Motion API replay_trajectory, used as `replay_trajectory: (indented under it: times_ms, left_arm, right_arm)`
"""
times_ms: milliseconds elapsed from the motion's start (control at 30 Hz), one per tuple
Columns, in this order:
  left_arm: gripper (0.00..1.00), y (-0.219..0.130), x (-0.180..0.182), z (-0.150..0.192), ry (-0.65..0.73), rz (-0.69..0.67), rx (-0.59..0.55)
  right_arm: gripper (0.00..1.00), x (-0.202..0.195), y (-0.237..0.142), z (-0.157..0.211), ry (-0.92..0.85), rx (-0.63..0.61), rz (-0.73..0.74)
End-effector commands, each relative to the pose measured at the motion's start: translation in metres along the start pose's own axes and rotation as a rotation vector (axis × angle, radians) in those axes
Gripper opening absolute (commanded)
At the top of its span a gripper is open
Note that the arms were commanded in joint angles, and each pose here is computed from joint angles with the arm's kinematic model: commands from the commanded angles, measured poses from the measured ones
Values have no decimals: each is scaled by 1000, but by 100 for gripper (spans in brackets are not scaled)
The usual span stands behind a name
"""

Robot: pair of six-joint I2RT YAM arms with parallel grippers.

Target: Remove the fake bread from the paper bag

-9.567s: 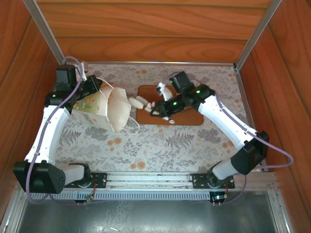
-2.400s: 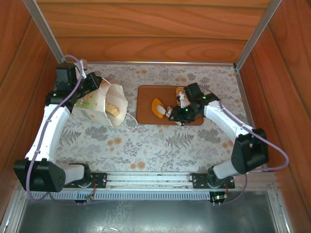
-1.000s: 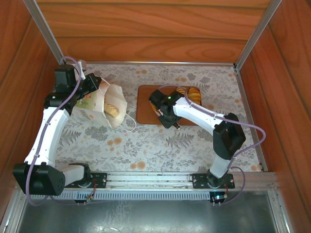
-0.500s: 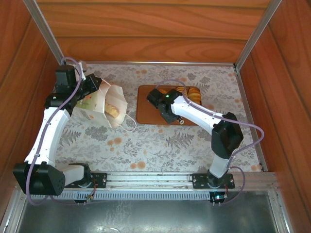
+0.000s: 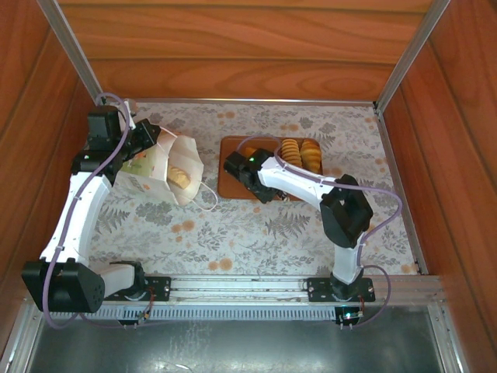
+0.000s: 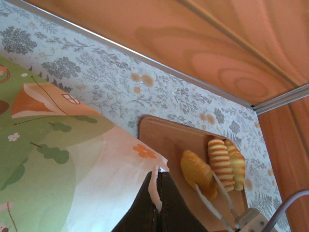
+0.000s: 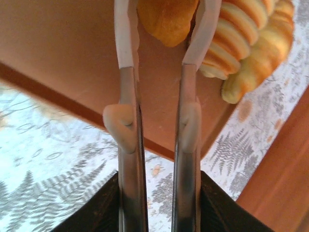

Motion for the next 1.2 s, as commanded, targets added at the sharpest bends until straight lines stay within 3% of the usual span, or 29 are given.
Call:
replay_trajectory:
  times_ms: [0, 100, 300, 433, 633, 1067, 1167]
  left_arm:
    - [0, -4, -1, -8, 13, 3, -36]
    - [0, -4, -1, -8, 13, 4, -37]
    - [0, -5, -1, -7, 12, 4, -41]
    - [0, -5, -1, -7, 12, 2, -42]
    - [0, -6, 3, -7, 11, -16, -48]
    - [0, -5, 10, -9, 4, -28, -50]
    - [0, -5, 9, -10, 5, -25, -52]
  right_arm:
    - [42, 7, -19, 5, -16, -2, -103]
    - [42, 8, -22, 7, -15, 1, -107]
    - [26, -14, -25, 2, 37, -40, 44]
    - [28, -37, -29, -8, 68, -100, 201]
    - [32, -30, -15, -18, 16, -90, 264]
    - [40, 11, -10, -4, -147, -36, 184]
    - [43, 23, -19, -1, -134, -29, 86]
Point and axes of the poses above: each hand's point on the last joint's axis, 136 mm out from that joint toward the fingers, its own y axis out along the fingers, its own x axis along the line the jaws close on, z = x × y, the point moved 3 cm from there along -y, back along the fingers, and after that the axes turned 9 degrees about y, right-handed, at the moved point
